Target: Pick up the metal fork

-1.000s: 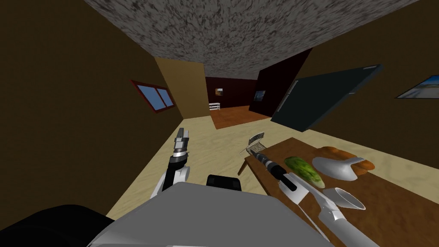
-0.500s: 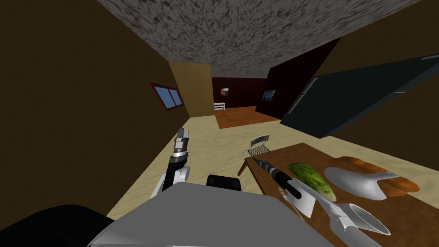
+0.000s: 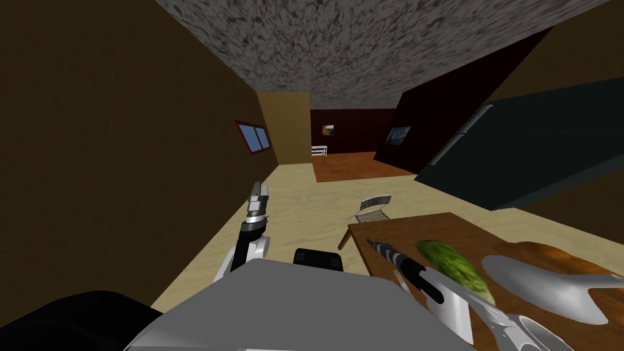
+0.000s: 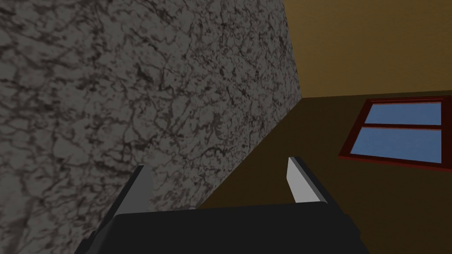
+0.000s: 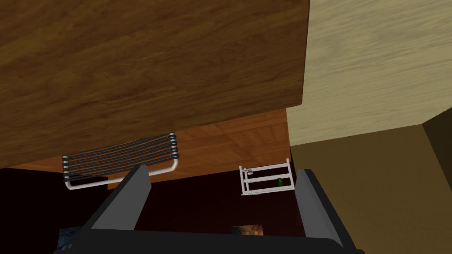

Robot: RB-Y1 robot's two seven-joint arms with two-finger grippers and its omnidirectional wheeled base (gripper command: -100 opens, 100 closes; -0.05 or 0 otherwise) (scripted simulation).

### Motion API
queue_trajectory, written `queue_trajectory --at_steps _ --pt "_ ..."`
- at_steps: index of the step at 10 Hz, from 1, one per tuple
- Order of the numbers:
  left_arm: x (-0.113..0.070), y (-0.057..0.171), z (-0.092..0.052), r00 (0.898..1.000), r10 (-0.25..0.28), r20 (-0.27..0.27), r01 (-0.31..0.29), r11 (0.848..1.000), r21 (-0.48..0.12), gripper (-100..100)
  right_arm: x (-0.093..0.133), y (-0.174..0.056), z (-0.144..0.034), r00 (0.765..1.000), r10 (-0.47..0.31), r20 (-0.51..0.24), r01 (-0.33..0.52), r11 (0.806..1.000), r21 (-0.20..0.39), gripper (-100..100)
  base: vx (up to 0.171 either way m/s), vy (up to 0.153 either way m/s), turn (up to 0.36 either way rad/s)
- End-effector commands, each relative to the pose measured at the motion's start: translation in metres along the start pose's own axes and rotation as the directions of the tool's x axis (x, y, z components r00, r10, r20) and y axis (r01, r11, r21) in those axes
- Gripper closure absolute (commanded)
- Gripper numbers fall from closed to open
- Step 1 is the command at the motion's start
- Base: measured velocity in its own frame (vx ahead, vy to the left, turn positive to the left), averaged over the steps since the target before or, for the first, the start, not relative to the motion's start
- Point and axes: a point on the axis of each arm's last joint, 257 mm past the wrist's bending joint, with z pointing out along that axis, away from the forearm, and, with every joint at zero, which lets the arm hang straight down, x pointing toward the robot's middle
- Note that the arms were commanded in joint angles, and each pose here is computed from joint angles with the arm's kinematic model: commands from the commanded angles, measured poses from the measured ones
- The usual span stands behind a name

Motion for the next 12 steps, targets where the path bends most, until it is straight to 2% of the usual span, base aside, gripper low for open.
queue_trajectory --at_steps 1,2,3,6,7,10,12 --pt "0.0 0.0 0.0 1.0 0.0 0.0 0.0 1.0 0.0 0 0.031 -0.013 -0.007 0.998 -0.019 -0.068 0.021 0.999 0.027 -100 -0.064 -0.074 0.195" --pt "0.0 0.0 0.0 1.0 0.0 0.0 0.0 1.0 0.0 0 0.052 -0.025 -0.014 0.993 -0.031 -0.114 0.037 0.998 0.048 -100 -0.091 -0.084 0.274" --pt "0.0 0.0 0.0 1.0 0.0 0.0 0.0 1.0 0.0 0 0.056 -0.024 -0.015 0.992 -0.033 -0.121 0.038 0.998 0.045 -100 -0.073 -0.065 0.067" --pt "0.0 0.0 0.0 1.0 0.0 0.0 0.0 1.0 0.0 0 0.115 -0.051 -0.039 0.967 -0.056 -0.249 0.08 0.993 0.085 -100 -0.078 -0.076 0.178" --pt "0.0 0.0 0.0 1.0 0.0 0.0 0.0 1.0 0.0 0 0.118 -0.05 -0.039 0.966 -0.057 -0.254 0.08 0.993 0.083 -100 -0.063 -0.054 0.065" --pt "0.0 0.0 0.0 1.0 0.0 0.0 0.0 1.0 0.0 0 0.157 -0.065 -0.06 0.939 -0.066 -0.337 0.105 0.989 0.1 -100 -0.054 -0.041 0.111" --pt "0.0 0.0 0.0 1.0 0.0 0.0 0.0 1.0 0.0 0 0.153 -0.064 -0.06 0.941 -0.065 -0.333 0.104 0.99 0.1 -100 -0.026 -0.022 0.013"
